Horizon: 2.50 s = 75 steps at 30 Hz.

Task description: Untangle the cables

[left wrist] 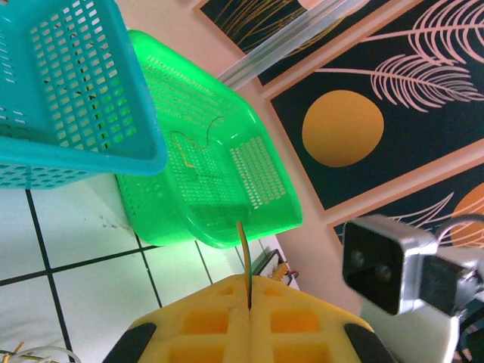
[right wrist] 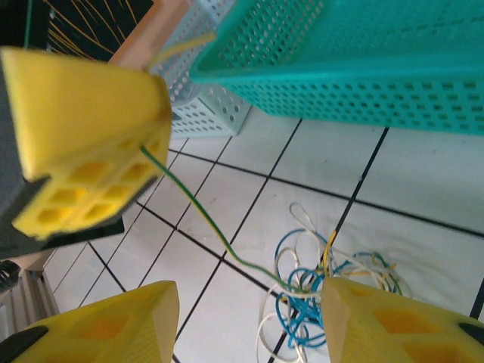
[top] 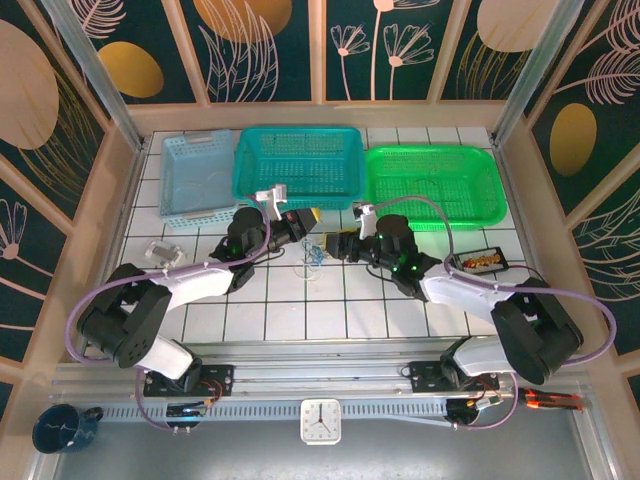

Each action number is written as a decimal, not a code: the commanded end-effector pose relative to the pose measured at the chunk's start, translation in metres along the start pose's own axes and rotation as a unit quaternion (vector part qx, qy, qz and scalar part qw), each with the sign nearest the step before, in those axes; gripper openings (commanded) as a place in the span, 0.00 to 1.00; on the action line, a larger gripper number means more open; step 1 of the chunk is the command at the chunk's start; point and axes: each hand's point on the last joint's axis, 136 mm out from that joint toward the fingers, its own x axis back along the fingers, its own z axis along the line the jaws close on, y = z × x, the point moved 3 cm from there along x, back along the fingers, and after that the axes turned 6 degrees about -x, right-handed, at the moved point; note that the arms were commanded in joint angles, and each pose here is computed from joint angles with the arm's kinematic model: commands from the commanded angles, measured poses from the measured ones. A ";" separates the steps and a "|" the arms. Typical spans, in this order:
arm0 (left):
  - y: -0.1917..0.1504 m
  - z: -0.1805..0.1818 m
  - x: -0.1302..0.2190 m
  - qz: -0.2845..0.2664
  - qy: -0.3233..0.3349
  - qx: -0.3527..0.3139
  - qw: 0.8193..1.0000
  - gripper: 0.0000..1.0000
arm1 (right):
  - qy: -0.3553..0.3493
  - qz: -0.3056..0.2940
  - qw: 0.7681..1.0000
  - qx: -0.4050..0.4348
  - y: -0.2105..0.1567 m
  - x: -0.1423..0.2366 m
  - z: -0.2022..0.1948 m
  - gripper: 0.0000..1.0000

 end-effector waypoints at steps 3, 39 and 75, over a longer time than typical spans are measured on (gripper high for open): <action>0.007 -0.019 0.000 -0.001 -0.028 -0.031 0.999 0.00 | 0.001 -0.016 0.999 0.032 0.023 -0.004 0.009 0.53; -0.013 0.022 0.031 0.012 0.091 -0.106 0.990 0.99 | 0.030 -0.020 0.999 0.002 0.045 -0.017 -0.004 0.00; -0.034 0.067 0.022 0.052 0.156 -0.246 0.955 0.75 | 0.116 0.022 0.993 -0.006 0.039 -0.046 0.069 0.00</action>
